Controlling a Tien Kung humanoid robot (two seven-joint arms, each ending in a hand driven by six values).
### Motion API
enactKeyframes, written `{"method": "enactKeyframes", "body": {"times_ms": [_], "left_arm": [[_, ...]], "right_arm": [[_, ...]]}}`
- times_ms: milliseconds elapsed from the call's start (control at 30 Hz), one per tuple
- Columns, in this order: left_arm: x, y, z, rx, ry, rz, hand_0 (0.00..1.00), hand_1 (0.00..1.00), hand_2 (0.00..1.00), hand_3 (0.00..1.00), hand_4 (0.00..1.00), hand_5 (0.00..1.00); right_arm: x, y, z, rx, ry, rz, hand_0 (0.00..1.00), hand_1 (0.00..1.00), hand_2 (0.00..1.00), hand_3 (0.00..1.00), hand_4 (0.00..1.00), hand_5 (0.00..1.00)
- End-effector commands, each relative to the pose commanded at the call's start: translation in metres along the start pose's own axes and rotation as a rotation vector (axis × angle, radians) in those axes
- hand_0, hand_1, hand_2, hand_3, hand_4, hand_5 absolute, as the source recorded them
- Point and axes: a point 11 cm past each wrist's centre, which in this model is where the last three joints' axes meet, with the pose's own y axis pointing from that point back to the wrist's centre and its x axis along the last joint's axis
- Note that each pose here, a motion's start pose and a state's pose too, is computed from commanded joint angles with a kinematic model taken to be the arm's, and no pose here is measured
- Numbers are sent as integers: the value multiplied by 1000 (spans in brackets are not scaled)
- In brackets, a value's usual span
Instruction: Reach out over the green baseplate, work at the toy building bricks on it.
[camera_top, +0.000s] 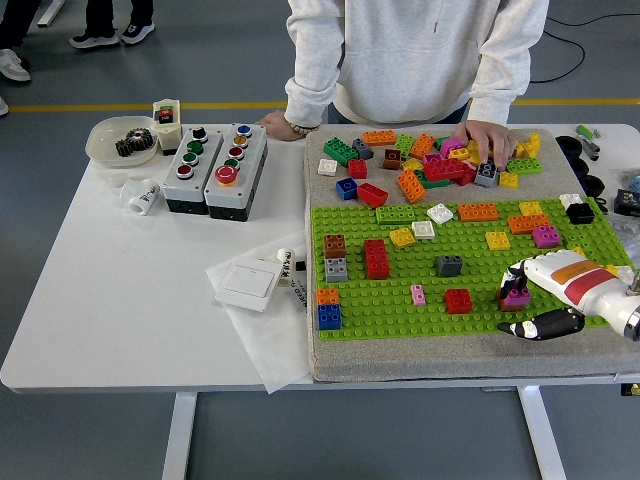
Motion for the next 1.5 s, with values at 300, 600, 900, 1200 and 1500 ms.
{"method": "enactKeyframes", "body": {"times_ms": [300,600,900,1200,1500], "left_arm": [[1,0,-1,2,-1,0,718,735,781,614,657,631],[1,0,-1,0,-1,2,717,735,781,613,656,630],[1,0,0,-1,8,5,718,735,781,613,654,630],[1,0,-2,1,11,6,718,735,780,613,654,630],[1,0,0,-2,15,6,718,737,781,613,654,630]], "right_arm": [[-1,0,0,-3,-9,1,532,546,593,516,879,445],[5,1,-4,7,-4,16,532,546,593,516,879,444],[27,2,-11,27,-11,81,531,543,591,516,881,445],[42,0,-17,43,-20,136,531,543,591,517,881,446],[61,0,-17,37,-15,202,532,547,594,521,880,447]]}}
